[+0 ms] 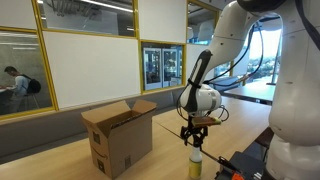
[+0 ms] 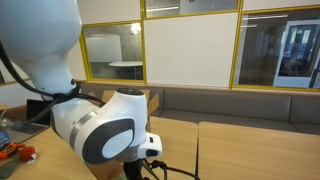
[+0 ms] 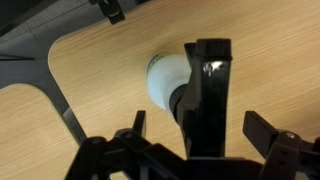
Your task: Put the plastics and the bottle in the box respectively
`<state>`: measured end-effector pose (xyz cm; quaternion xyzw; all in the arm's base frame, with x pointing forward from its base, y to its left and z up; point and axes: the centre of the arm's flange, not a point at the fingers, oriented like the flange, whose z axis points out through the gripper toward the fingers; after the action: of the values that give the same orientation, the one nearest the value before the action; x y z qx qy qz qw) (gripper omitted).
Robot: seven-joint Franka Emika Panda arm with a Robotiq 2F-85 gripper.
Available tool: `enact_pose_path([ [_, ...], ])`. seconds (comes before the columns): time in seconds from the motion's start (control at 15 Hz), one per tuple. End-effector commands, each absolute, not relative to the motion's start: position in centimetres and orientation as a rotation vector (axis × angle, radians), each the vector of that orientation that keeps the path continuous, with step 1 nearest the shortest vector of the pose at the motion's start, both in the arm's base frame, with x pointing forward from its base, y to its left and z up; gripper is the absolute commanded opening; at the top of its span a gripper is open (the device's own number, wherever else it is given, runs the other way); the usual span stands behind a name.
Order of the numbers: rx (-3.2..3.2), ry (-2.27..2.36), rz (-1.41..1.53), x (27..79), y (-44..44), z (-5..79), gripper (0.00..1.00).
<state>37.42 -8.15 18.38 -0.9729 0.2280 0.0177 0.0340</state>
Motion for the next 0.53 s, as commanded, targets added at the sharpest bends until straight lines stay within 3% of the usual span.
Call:
enact_pose_path([
  [0.0,-3.008,0.702,0.044,30.7,-5.76,20.71,1.0],
  [0.47,-3.037,0.697,0.039,31.01,-5.3,21.17,1.0],
])
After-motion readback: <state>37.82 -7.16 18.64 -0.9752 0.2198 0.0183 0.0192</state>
